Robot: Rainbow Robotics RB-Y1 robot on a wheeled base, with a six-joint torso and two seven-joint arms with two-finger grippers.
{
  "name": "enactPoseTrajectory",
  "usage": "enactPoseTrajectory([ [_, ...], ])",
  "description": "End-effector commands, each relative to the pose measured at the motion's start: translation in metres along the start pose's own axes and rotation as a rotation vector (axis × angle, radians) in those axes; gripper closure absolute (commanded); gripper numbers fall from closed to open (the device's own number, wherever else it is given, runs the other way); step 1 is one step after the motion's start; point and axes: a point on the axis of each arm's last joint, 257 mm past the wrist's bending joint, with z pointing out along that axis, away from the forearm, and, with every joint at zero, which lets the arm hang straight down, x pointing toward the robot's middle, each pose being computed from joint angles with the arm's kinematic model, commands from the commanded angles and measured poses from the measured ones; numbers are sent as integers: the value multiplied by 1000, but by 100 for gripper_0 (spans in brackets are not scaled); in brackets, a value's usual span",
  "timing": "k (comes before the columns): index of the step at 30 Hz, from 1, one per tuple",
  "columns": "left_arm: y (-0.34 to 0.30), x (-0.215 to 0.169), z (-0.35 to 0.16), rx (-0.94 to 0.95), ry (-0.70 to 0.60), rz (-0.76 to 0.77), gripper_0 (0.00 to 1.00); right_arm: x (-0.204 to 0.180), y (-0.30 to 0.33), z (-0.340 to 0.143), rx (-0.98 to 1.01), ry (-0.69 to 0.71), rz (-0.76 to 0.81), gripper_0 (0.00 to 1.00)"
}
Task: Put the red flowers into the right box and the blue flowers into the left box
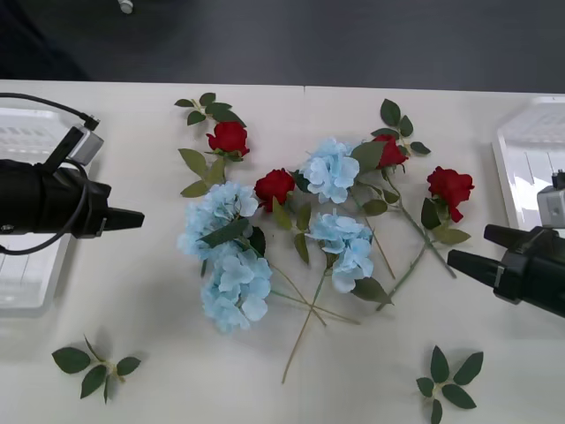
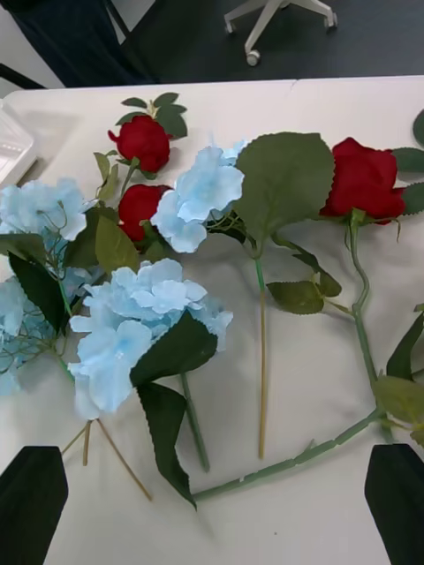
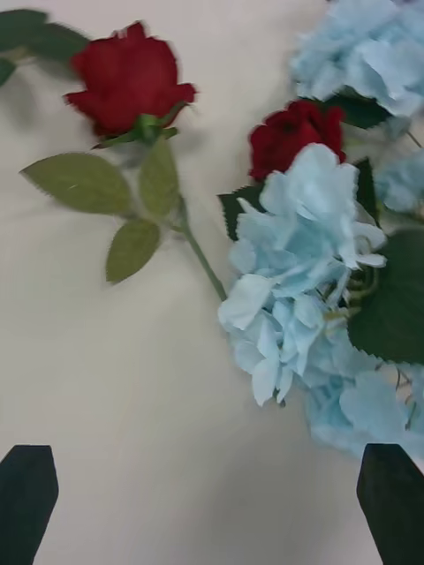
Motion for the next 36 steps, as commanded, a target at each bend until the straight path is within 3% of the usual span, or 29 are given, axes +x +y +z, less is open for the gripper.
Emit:
enactPoseTrajectory([
  [1,9,-32,-7,-72,-70,-131,0,-16,7,10,-6,3,109,0],
  [8,27,-58,0,-170,-107,-279,0,-17,-5,34,77,96,302,0],
  [16,29,-84,36,-178,-102,-330,0,2,-21,61,193,189,465,0],
  [36,23,-108,132,-177,-83,-314,0,21,-70,100,372,173,786,0],
])
